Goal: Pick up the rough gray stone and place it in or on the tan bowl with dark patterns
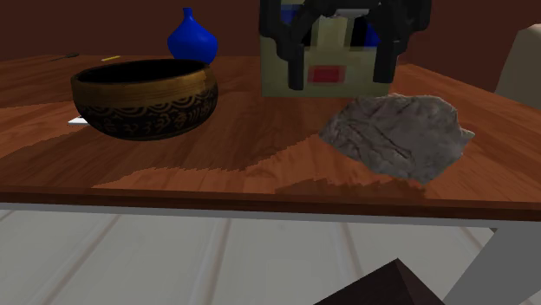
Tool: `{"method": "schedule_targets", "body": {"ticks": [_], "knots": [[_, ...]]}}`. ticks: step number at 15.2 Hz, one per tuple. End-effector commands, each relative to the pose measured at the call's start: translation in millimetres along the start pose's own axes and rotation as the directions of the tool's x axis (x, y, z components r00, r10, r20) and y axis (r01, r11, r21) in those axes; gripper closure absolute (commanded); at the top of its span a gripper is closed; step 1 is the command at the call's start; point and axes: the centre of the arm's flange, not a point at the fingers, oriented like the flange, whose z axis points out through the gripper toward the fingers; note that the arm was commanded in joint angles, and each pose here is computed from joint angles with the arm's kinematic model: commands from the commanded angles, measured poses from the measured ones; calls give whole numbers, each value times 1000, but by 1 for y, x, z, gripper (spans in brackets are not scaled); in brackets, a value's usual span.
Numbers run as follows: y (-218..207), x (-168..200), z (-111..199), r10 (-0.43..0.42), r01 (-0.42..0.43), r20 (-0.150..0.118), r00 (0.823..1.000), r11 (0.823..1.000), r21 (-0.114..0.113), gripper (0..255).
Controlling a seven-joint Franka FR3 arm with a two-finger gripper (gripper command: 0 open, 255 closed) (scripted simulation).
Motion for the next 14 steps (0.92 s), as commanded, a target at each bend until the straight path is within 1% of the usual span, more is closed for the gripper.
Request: {"method": "schedule_targets", "body": {"ticks": [1, 2, 3, 4, 5, 6, 7, 8, 14], "knots": [[0, 0, 0, 0, 0, 0, 1000, 1000, 0, 0], [7, -14, 1, -182, 181, -23, 983, 983, -17, 0], [16, -26, 2, -358, 356, -43, 933, 934, -38, 0], [27, -37, 3, -522, 519, -59, 851, 853, -63, 0], [40, -45, 5, -669, 663, -70, 740, 743, -90, 0], [55, -51, 6, -793, 784, -75, 604, 609, -118, 0], [70, -54, 7, -891, 878, -76, 448, 455, -147, 0], [70, -54, 7, -892, 880, -76, 446, 452, -147, 0], [70, -48, 38, -892, 880, -76, 446, 452, -147, 0]]}}
